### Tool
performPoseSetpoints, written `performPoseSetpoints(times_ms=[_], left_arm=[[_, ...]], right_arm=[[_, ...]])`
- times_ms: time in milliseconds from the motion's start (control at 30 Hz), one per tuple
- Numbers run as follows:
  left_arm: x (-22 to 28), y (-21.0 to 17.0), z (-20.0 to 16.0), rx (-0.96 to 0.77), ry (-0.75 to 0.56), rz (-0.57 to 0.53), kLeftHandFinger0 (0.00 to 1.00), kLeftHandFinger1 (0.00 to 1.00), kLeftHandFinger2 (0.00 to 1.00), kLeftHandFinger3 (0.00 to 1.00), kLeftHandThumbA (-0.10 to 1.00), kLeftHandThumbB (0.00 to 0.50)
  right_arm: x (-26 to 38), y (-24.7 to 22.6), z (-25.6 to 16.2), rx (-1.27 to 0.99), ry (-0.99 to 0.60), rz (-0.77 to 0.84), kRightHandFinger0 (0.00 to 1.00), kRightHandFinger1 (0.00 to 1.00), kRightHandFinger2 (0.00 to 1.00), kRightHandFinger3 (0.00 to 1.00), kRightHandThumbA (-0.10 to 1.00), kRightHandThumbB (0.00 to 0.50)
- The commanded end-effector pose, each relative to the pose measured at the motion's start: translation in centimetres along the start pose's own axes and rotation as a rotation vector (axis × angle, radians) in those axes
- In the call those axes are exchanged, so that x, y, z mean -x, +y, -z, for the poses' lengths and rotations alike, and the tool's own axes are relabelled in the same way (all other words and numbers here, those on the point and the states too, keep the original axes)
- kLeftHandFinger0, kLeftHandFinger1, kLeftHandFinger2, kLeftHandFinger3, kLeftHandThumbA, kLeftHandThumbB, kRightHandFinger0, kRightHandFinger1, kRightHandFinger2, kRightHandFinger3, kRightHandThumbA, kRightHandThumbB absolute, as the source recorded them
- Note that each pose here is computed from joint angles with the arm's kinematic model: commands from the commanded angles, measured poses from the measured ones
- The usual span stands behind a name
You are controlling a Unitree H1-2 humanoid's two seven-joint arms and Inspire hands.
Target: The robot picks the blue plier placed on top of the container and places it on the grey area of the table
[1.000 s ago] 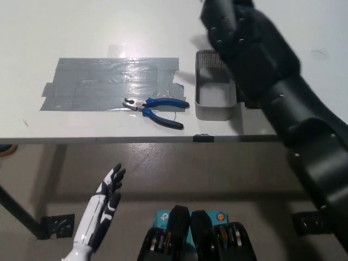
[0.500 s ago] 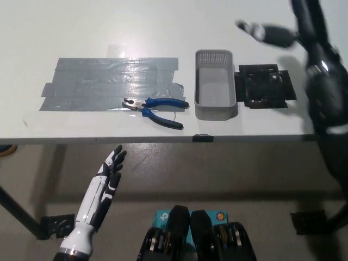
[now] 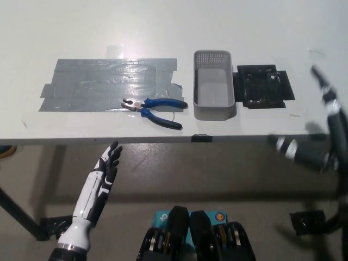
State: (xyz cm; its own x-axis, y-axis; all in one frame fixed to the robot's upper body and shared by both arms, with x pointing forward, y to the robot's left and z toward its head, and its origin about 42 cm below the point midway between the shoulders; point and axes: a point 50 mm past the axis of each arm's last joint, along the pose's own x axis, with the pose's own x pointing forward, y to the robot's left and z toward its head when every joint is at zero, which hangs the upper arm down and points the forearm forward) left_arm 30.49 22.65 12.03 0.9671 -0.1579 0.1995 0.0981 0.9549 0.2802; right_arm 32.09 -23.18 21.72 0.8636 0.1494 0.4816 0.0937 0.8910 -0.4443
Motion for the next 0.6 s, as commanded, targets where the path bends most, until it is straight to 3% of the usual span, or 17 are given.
performPoseSetpoints(times_ms=[0, 133, 267, 367, 567], left_arm=[[1.3, 1.1, -0.3, 0.037, -0.019, -0.051, 1.00, 1.00, 1.00, 1.00, 1.00, 0.165], [3.8, 0.6, 0.4, 0.037, 0.016, -0.044, 1.00, 1.00, 1.00, 1.00, 0.99, 0.152], [5.7, 0.3, 0.9, 0.031, 0.044, -0.048, 1.00, 1.00, 1.00, 1.00, 0.99, 0.166], [6.6, 0.1, 1.2, 0.027, 0.058, -0.048, 1.00, 1.00, 1.00, 1.00, 1.00, 0.180], [7.4, -0.2, 1.4, 0.042, 0.074, -0.044, 1.00, 1.00, 1.00, 1.00, 0.97, 0.183]], right_arm=[[3.5, 3.8, -2.7, -0.349, -0.025, -0.042, 1.00, 1.00, 1.00, 1.00, 0.90, 0.139], [6.7, 5.5, 1.4, -0.281, 0.144, -0.072, 1.00, 1.00, 1.00, 1.00, 0.95, 0.140], [8.4, 5.6, 2.8, -0.292, 0.229, -0.099, 1.00, 1.00, 1.00, 1.00, 0.97, 0.201], [9.2, 5.7, 2.8, -0.305, 0.236, -0.112, 1.00, 1.00, 1.00, 1.00, 0.94, 0.166], [10.4, 5.7, 3.1, -0.302, 0.262, -0.133, 1.00, 1.00, 1.00, 1.00, 0.93, 0.175]])
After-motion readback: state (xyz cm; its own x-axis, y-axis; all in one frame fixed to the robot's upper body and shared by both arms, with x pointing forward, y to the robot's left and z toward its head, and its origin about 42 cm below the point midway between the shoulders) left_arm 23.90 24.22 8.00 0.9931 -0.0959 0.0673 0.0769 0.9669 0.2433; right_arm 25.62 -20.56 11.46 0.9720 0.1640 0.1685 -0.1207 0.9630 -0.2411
